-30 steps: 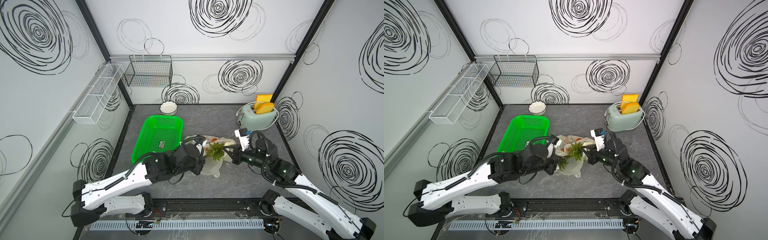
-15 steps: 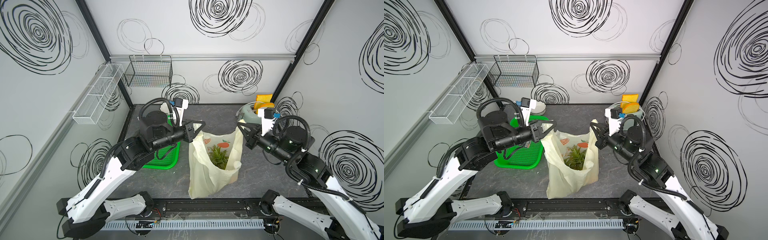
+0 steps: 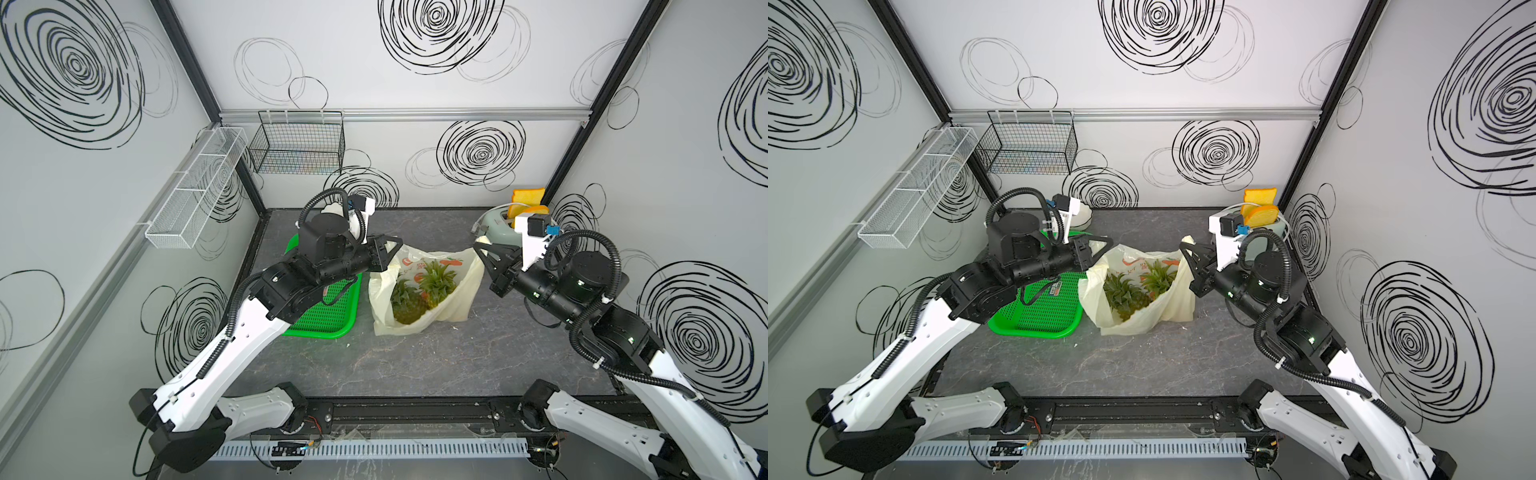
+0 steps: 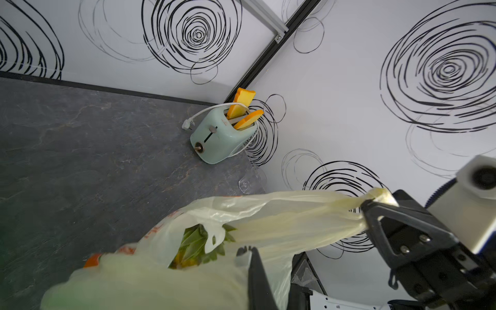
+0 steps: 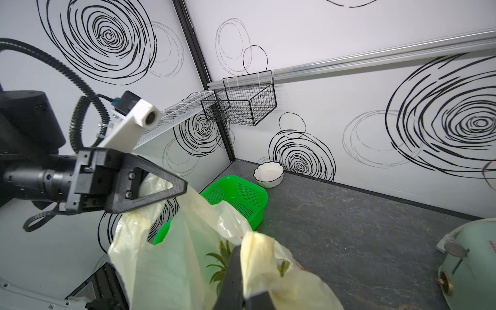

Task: Place the pineapple into a plastic bag & tie a knot
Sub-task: Adjust the plastic bag at the center of the board.

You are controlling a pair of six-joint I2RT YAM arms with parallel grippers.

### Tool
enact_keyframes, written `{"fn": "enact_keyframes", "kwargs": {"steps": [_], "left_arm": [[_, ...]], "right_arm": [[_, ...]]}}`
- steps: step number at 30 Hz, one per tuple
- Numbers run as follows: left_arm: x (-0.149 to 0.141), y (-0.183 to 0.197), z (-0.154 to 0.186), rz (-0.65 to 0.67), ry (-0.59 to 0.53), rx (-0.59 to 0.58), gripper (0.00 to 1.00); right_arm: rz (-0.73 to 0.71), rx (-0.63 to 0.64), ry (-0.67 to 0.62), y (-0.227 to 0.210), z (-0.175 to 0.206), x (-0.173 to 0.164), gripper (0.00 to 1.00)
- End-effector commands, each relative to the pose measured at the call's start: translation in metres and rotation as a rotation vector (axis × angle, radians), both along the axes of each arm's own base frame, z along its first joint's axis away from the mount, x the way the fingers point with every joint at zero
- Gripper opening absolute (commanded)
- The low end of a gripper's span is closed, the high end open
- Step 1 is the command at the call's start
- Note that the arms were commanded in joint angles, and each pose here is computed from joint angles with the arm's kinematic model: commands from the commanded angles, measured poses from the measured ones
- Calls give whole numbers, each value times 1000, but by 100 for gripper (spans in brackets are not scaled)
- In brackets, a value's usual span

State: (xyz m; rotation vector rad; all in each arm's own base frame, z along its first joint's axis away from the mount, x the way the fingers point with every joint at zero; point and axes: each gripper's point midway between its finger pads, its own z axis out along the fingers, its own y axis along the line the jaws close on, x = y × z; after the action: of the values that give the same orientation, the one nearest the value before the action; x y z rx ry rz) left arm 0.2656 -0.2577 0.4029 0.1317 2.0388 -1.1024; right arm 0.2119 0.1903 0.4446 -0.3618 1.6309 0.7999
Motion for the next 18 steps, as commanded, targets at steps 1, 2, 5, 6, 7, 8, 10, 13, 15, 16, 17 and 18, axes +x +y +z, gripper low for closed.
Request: {"fn": "enact_keyframes", "kwargs": {"steps": [1,2,5,6,7,8,10,13,15,16,17,18], "left_arm": [[6,2,-4,8,-39,35,0],[8,2,-8,11,-35,52,0],[12,0,-14,4,-38,86,0],[13,-1,-14,2,-42,90,0],[14,-2,-17,-2,-44,95,0],[15,-3,-18,-7,-46,94,0],[13,-8,-23,-34,-45,86,0],[6,-17,-21,-101,-66,57,0],[-2,-22,-12,-147,-113,33,2],[-6,-24,-8,-163,-140,23,6],[-10,-26,-6,-188,-162,11,10],[-14,-28,-4,-211,-179,0,12]], "right_arm": [[-9,120,-155,-8,47,-6,0],[-3,126,-153,-5,47,-4,0],[-14,122,-143,-3,44,1,0],[-26,113,-137,-4,42,3,0],[-43,99,-128,-5,37,6,0],[-59,85,-116,-7,31,8,0],[-84,56,-85,-10,15,12,0],[-104,45,-25,-14,-5,12,0],[-115,51,2,-18,-12,10,0],[-124,49,23,-19,-18,11,0],[-128,45,42,-20,-23,10,0],[-134,35,62,-21,-30,10,0]]}}
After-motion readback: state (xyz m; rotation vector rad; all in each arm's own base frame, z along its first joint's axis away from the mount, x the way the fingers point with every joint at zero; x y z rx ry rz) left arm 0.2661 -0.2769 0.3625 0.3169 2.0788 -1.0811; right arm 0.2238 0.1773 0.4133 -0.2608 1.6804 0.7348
